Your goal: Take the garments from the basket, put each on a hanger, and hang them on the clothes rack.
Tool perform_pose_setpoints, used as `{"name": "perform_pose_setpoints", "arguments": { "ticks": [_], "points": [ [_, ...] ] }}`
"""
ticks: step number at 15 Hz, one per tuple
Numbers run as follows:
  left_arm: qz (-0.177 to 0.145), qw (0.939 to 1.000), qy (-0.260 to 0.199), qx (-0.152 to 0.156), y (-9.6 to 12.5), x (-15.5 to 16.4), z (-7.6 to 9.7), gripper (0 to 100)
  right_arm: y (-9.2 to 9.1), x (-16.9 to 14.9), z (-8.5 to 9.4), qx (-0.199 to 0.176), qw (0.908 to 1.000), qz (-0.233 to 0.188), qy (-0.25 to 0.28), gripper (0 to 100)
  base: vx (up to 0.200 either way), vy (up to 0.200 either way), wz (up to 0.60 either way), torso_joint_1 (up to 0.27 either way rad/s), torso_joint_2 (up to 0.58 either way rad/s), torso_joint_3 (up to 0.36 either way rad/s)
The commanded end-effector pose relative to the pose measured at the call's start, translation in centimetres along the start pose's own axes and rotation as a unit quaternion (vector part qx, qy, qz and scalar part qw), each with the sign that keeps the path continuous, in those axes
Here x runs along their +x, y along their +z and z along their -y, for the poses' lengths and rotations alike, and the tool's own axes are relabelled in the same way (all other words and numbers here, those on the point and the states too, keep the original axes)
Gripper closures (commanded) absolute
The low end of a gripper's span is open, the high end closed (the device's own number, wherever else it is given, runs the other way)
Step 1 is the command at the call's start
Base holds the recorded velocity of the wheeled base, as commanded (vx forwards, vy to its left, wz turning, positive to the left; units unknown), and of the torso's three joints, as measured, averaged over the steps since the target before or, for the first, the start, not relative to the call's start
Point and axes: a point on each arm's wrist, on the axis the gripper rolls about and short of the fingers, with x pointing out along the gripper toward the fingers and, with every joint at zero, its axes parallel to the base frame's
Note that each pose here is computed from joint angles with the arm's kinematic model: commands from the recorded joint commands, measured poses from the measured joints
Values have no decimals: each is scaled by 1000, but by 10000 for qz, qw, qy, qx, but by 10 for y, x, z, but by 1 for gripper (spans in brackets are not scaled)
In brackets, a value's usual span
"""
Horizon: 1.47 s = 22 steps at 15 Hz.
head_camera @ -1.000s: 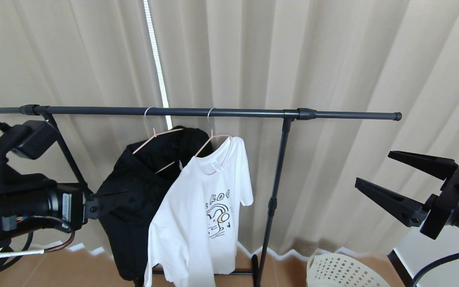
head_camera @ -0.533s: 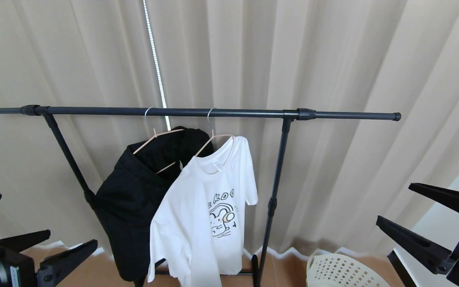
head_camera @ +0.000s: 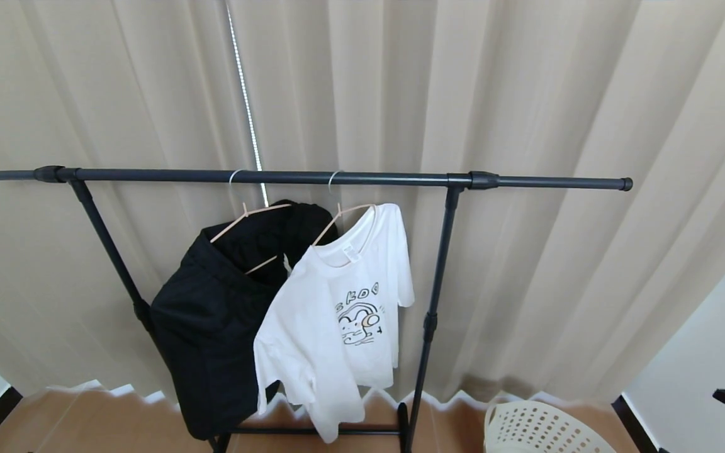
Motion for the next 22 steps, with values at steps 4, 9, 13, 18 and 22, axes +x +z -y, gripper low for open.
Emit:
{"name": "perform_pose_setpoints", "arguments": {
  "ticks": [4,9,13,18,22],
  "points": [
    [291,9994,157,-67,-39,-8,-1,0,-58,-45,-4,145,9984,202,-503,0,0,0,0,0,0,0],
    [1230,9886,854,163,-48,-24,-2,0,-60,-51,-8,405,9871,513,-1462,0,0,0,0,0,0,0],
    [1771,9737,1431,33,-54,-31,0,0,-60,-51,-9,472,9840,528,-1633,0,0,0,0,0,0,0],
    [2115,9683,1325,-80,-57,-34,0,0,-63,-56,-13,601,9637,880,-2448,0,0,0,0,0,0,0],
    [2223,9658,1330,-98,-58,-36,0,0,-62,-56,-13,758,9642,959,-2353,0,0,0,0,0,0,0]
  ]
}}
